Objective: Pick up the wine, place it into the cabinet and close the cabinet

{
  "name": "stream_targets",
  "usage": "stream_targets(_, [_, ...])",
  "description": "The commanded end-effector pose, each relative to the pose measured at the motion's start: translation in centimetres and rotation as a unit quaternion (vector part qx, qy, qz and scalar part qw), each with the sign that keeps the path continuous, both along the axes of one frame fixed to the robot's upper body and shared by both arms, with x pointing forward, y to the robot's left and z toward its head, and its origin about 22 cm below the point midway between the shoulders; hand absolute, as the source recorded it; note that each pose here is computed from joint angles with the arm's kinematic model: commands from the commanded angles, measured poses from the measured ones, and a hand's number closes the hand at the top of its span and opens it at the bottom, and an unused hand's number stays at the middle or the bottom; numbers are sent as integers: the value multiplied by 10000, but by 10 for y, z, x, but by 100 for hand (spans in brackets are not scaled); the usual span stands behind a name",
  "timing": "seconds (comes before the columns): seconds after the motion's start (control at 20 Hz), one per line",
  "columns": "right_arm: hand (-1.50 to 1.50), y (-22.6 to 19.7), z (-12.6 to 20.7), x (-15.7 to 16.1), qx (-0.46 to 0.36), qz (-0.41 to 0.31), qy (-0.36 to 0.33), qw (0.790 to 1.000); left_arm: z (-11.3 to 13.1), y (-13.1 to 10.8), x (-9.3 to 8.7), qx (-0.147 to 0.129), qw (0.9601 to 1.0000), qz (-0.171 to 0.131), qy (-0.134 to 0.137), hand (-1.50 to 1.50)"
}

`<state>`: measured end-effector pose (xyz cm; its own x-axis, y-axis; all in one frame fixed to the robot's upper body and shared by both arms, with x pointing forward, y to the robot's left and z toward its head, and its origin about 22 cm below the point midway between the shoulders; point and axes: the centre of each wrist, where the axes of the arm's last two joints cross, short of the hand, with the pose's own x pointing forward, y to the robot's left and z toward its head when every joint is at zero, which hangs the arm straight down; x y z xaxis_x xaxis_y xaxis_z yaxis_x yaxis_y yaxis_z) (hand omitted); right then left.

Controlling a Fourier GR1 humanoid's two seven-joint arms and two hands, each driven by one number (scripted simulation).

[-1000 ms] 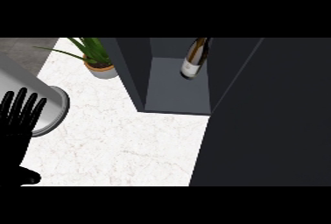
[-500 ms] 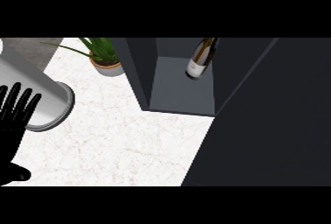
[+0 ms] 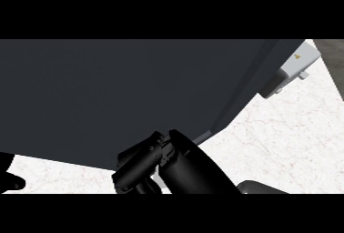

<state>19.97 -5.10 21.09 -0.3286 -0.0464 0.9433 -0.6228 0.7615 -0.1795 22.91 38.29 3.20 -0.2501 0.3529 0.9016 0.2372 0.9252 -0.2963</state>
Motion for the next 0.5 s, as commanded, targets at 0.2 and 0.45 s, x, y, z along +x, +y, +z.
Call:
stream_targets(0.2, [150,60,23,58,241,-194,392,9988,1,-14,-14,10,9998,167,68,-150])
stream_targets(0.45, [150,46,20,104,390,-298,835,9953,-12,20,-12,40,9997,228,-7,-150])
